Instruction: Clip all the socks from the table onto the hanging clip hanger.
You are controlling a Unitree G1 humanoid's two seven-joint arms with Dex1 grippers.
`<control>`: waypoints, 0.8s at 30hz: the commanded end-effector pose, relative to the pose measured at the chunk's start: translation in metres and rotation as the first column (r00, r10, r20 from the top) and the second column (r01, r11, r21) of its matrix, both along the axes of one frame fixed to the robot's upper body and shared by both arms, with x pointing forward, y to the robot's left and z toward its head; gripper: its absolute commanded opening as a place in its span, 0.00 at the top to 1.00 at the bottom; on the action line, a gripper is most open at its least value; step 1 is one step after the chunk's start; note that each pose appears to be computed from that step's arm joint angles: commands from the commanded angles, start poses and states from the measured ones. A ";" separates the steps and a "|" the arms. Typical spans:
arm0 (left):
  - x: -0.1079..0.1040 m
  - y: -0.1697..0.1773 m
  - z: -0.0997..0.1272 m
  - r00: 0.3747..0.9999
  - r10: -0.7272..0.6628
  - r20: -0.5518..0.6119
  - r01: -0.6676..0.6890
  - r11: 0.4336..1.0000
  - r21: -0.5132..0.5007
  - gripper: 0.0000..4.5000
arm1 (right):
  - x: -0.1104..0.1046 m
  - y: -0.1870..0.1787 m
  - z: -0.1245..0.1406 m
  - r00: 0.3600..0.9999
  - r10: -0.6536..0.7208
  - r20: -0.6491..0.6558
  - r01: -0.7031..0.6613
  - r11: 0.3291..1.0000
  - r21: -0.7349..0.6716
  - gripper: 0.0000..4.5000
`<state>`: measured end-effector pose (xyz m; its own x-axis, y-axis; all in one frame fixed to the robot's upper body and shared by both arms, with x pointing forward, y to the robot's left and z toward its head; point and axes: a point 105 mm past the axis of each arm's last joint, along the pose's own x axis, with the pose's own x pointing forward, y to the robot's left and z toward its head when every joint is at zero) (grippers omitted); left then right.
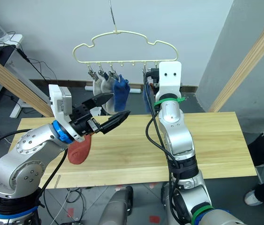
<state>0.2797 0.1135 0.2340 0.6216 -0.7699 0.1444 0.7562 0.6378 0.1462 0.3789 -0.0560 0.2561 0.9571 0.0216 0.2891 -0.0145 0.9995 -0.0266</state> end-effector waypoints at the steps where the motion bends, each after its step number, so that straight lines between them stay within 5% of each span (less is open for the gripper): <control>1: -0.008 -0.006 0.009 0.998 -0.019 0.055 0.019 1.000 0.000 0.00 | -0.003 0.000 0.008 1.000 -0.014 0.028 0.014 1.000 0.025 0.36; 24: -0.009 -0.008 0.008 0.998 -0.026 0.056 0.026 1.000 -0.001 0.00 | 0.005 0.002 0.011 0.999 -0.013 0.035 0.012 0.999 0.043 0.36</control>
